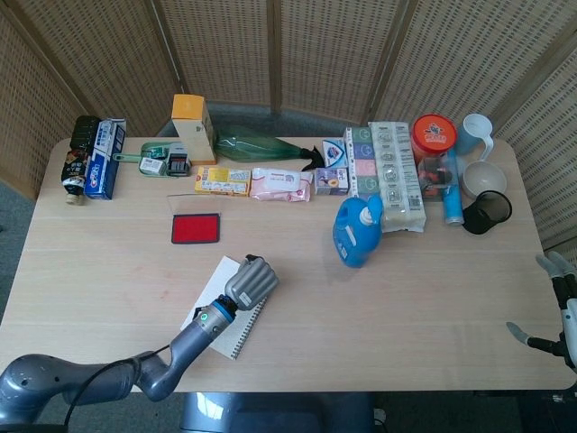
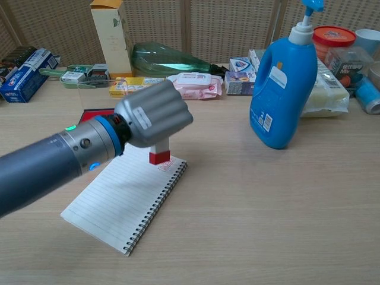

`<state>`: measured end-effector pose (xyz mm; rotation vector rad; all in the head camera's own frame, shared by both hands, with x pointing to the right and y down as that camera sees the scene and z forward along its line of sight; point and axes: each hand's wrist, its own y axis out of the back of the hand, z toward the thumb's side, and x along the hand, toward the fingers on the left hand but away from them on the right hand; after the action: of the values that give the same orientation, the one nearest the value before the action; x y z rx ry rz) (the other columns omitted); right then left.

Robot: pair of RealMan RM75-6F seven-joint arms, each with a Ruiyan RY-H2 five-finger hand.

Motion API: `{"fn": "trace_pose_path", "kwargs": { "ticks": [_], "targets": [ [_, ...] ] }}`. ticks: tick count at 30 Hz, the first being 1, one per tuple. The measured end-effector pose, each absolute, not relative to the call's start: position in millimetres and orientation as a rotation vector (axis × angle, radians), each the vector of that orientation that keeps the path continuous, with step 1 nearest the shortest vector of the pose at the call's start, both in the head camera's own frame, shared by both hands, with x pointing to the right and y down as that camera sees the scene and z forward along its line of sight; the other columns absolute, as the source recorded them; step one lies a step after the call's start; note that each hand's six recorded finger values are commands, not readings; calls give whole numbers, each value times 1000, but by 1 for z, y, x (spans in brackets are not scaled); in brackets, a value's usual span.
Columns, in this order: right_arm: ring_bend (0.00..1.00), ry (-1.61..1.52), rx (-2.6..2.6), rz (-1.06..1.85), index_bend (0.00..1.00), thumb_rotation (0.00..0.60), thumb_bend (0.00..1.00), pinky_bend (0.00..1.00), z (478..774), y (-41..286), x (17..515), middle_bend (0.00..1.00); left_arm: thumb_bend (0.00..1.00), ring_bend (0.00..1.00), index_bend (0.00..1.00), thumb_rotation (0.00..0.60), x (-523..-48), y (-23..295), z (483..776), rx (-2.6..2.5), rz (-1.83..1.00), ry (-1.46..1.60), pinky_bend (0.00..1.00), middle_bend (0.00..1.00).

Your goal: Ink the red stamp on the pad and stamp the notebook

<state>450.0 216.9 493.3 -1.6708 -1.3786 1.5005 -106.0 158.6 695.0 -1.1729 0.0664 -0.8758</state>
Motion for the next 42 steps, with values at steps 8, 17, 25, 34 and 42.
{"fn": "trace_pose_path", "kwargs": {
  "ticks": [8,17,25,34,42],
  "targets": [
    [0,-1370,-1683,1495,0,600,159,0,494,218,447,0,354,1000,716,600,-137,118,647,-1073,-909,139,1000,1000],
    [0,-1356,-1699,1479,0,600,160,0,492,221,441,0,355,1000,716,600,-205,125,663,-1031,-1024,36,1000,1000],
    [0,-1341,-1705,1480,0,600,160,0,493,222,438,0,355,1000,716,600,-253,132,686,-1017,-1106,-30,1000,1000],
    [0,-1331,-1716,1484,0,600,159,0,494,223,437,0,355,1000,715,600,-289,147,708,-998,-1156,-128,1000,1000],
    [0,-1330,-1717,1486,0,600,160,0,495,223,437,0,355,1000,716,600,-300,155,721,-994,-1172,-170,1000,1000]
  ]
}}
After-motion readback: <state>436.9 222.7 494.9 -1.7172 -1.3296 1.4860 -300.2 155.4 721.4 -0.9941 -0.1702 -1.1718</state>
